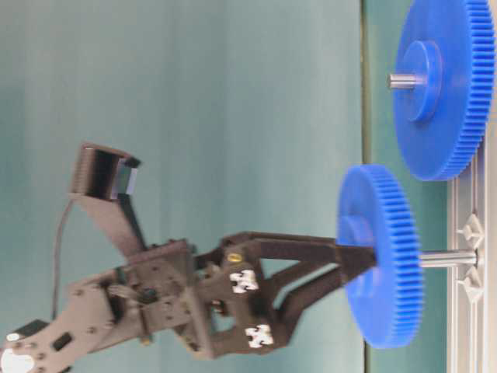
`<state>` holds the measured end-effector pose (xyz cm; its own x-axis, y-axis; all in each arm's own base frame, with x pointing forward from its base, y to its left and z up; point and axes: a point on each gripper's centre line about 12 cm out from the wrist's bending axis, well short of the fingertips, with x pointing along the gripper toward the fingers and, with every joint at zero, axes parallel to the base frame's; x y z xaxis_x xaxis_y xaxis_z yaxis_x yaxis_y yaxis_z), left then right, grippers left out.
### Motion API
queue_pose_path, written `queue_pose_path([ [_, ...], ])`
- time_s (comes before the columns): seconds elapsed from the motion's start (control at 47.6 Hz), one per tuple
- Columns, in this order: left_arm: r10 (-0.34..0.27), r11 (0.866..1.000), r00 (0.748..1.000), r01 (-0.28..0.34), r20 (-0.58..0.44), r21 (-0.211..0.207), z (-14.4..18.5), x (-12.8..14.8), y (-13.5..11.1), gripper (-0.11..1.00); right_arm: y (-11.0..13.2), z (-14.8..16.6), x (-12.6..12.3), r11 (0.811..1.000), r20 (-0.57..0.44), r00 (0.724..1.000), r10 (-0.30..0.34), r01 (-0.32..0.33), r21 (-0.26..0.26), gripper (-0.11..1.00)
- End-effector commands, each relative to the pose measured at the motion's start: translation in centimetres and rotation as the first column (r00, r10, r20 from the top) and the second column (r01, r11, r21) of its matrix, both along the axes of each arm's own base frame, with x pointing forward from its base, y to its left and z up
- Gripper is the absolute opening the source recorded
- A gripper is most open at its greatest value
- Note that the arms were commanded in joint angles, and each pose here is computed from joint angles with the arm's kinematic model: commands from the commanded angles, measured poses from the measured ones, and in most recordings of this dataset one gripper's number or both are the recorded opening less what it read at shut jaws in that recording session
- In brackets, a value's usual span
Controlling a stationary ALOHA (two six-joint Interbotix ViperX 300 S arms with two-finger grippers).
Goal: Insert the small gear onto the shaft.
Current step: 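Align the small gear's bore with the left shaft tip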
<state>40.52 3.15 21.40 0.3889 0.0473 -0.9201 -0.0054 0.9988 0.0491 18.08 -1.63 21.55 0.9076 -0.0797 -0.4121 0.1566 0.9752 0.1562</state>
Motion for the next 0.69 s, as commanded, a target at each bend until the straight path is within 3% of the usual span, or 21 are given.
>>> queue_pose_path([
  [0.0,0.003,1.000,0.999,-0.003,0.043,0.007,1.0,0.2,0.3,0.69,0.0,0.6,0.3,1.000,0.005,1.000,-0.005,0.005,0.008,0.02],
  [0.672,0.015,1.000,0.999,-0.016,0.037,0.011,-0.7,0.0,1.3,0.69,-0.1,0.8,0.3,1.000,0.001,1.000,-0.006,0.006,0.010,0.02],
])
